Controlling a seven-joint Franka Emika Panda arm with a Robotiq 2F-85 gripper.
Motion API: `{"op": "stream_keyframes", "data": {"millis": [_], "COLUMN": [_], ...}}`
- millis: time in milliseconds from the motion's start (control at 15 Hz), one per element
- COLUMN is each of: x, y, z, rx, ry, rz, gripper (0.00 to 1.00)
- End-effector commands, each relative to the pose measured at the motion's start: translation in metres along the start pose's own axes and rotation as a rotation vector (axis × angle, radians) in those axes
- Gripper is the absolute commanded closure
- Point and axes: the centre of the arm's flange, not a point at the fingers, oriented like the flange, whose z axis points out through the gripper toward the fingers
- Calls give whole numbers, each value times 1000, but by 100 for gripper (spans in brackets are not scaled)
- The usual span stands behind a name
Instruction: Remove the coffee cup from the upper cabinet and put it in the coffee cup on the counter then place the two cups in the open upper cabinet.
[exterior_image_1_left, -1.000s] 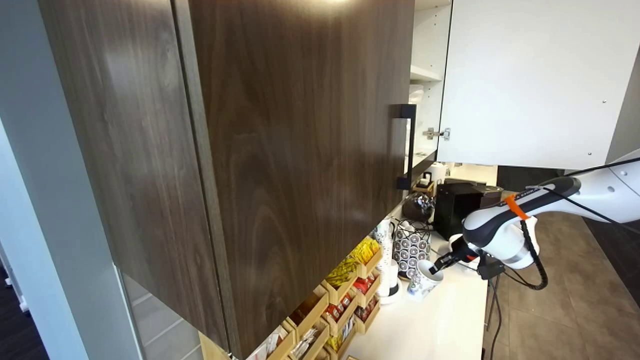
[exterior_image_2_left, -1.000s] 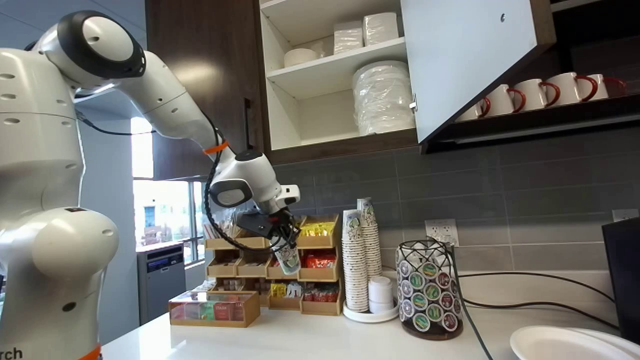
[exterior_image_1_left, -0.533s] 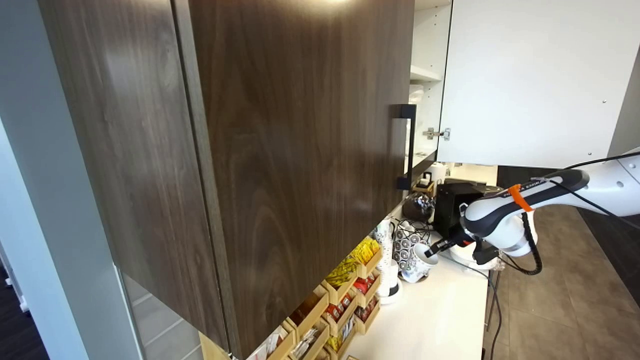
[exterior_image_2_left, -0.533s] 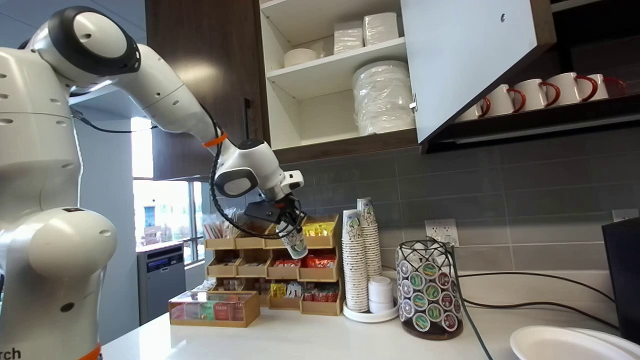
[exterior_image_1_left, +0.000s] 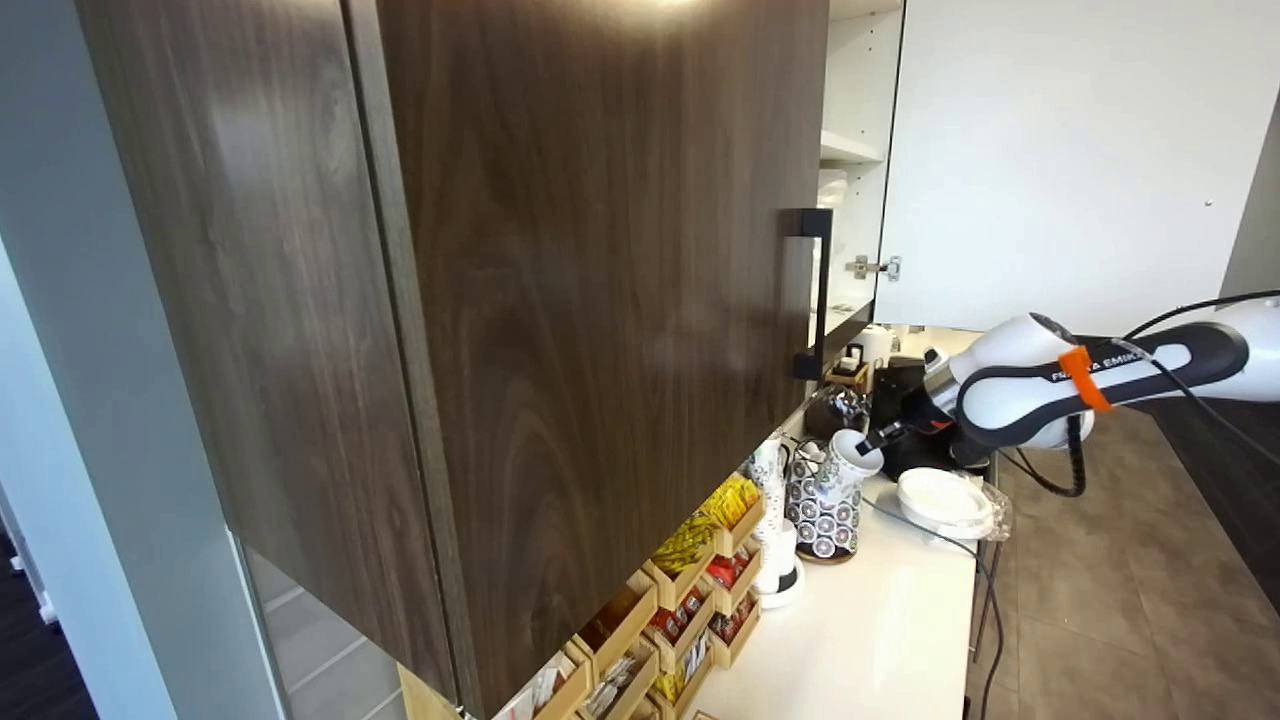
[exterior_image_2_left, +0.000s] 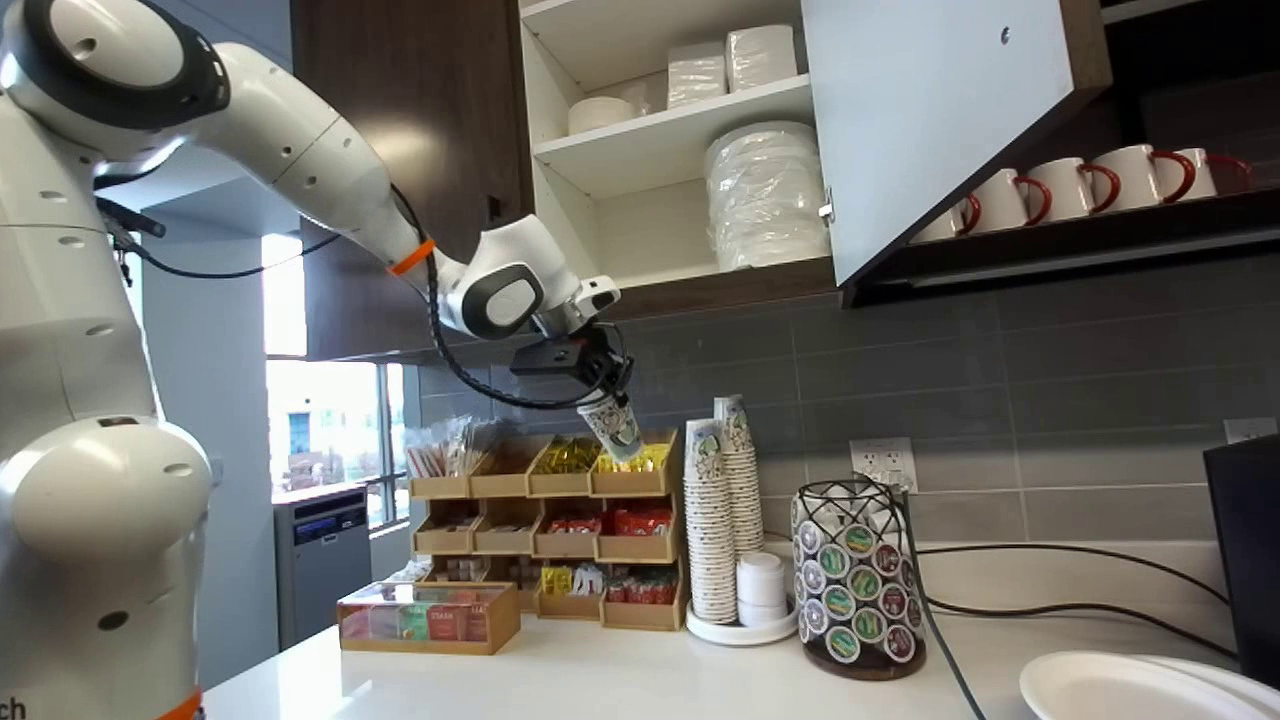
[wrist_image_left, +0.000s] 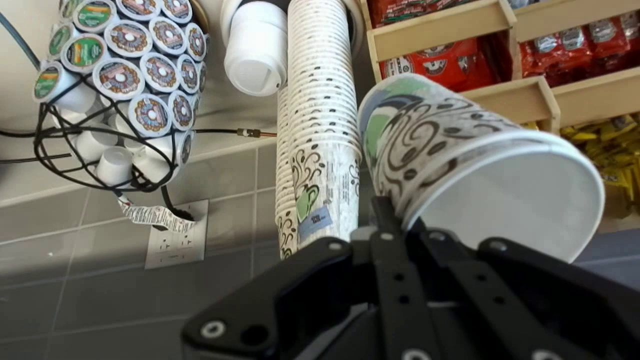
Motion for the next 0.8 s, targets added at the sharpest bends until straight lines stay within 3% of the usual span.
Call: {"op": "stream_keyframes", "data": {"millis": [0,133,200,733], "x": [40,49,39,52], "y": [-15,-15,-14,-12], "z": [-42,-55,-43,-58], "rx": [12,23,23,25], "ry": [-45,-82,-45,-53], "rz": [-7,-5,-10,-12], "gripper": [99,99,95,99]}}
